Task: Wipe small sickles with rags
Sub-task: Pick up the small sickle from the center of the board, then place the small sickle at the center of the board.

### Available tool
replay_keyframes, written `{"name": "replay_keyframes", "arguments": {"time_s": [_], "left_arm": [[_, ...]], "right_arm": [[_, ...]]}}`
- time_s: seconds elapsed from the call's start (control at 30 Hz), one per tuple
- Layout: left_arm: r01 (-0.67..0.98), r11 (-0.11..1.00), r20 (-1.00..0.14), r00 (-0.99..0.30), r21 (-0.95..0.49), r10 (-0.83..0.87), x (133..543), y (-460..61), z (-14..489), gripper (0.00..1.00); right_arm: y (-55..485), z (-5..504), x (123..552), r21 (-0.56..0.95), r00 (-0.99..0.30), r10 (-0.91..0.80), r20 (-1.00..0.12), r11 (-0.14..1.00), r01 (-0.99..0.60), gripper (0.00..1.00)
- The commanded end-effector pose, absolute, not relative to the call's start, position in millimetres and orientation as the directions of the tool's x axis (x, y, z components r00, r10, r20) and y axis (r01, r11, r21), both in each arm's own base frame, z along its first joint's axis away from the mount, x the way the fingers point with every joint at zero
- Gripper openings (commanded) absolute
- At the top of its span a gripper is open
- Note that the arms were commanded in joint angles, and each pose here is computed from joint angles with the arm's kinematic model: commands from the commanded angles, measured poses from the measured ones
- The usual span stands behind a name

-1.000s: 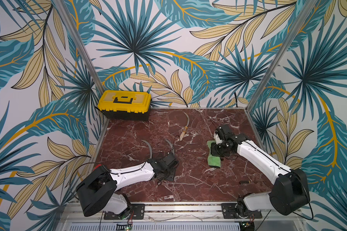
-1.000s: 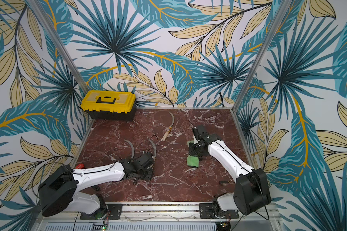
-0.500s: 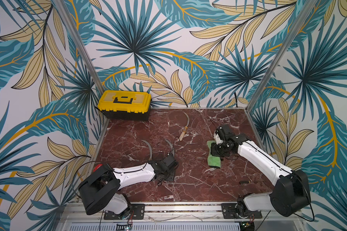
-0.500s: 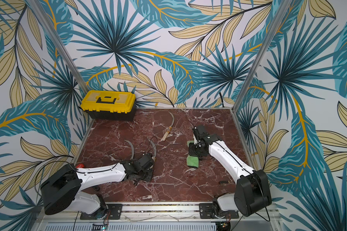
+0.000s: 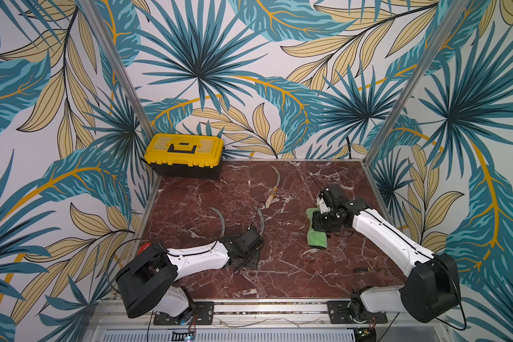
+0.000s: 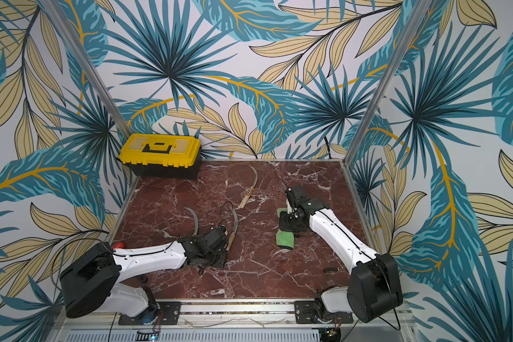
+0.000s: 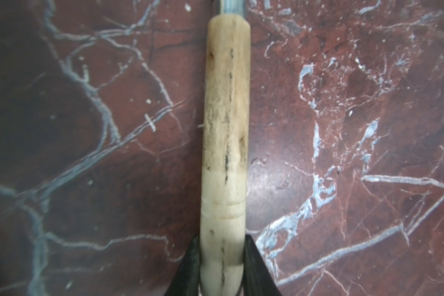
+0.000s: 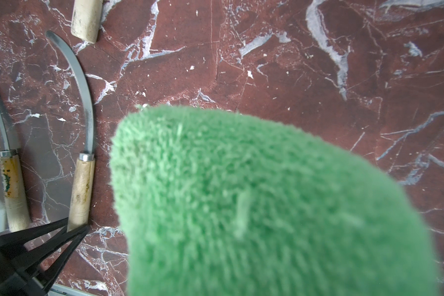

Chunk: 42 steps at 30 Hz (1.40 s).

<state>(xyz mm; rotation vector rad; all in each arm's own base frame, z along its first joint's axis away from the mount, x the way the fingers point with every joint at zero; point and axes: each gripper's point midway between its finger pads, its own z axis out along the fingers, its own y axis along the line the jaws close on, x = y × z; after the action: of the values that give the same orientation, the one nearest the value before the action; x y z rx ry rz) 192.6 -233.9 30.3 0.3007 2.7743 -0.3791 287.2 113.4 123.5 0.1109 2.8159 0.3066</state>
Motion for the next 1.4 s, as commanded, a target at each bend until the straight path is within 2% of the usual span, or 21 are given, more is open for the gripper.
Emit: {"name": "replay_keyframes", "arguments": {"time_s": [0.0, 0.17, 0.27, 0.43, 0.53, 0.9, 1.37], "left_arm": [[0.246, 0.948, -0.411, -0.900, -0.201, 0.147, 195, -225, 58, 0.00], [0.349, 0.926, -0.494, -0.836, -0.146, 0.237, 200, -234, 97, 0.00], [0.472, 0.872, -0.518, -0.782, -0.129, 0.347, 198, -257, 113, 0.00], [0.715, 0.698, -0.538, -0.604, -0.040, 0.588, 192, -307, 122, 0.00], [0.800, 0.596, -0.564, -0.522, -0.064, 0.640, 191, -337, 119, 0.00], [0.885, 0.455, -0.576, -0.421, -0.095, 0.700, 219, -411, 85, 0.00], [0.902, 0.412, -0.591, -0.402, -0.127, 0.699, 258, -433, 54, 0.00]], "right_arm": [[108, 133, 284, 0.211, -0.943, 0.131, -0.308, 0.975, 0.066, 0.10], [102, 141, 282, 0.195, -0.933, 0.138, -0.332, 0.978, 0.075, 0.10], [95, 143, 279, 0.169, -0.929, 0.141, -0.343, 0.982, 0.087, 0.10], [77, 154, 272, 0.143, -0.918, 0.171, -0.357, 0.982, 0.127, 0.10], [65, 161, 265, 0.121, -0.915, 0.178, -0.362, 0.982, 0.144, 0.10], [43, 159, 244, 0.054, -0.923, 0.194, -0.333, 0.981, 0.186, 0.10], [43, 143, 254, 0.057, -0.923, 0.230, -0.309, 0.973, 0.223, 0.10]]}}
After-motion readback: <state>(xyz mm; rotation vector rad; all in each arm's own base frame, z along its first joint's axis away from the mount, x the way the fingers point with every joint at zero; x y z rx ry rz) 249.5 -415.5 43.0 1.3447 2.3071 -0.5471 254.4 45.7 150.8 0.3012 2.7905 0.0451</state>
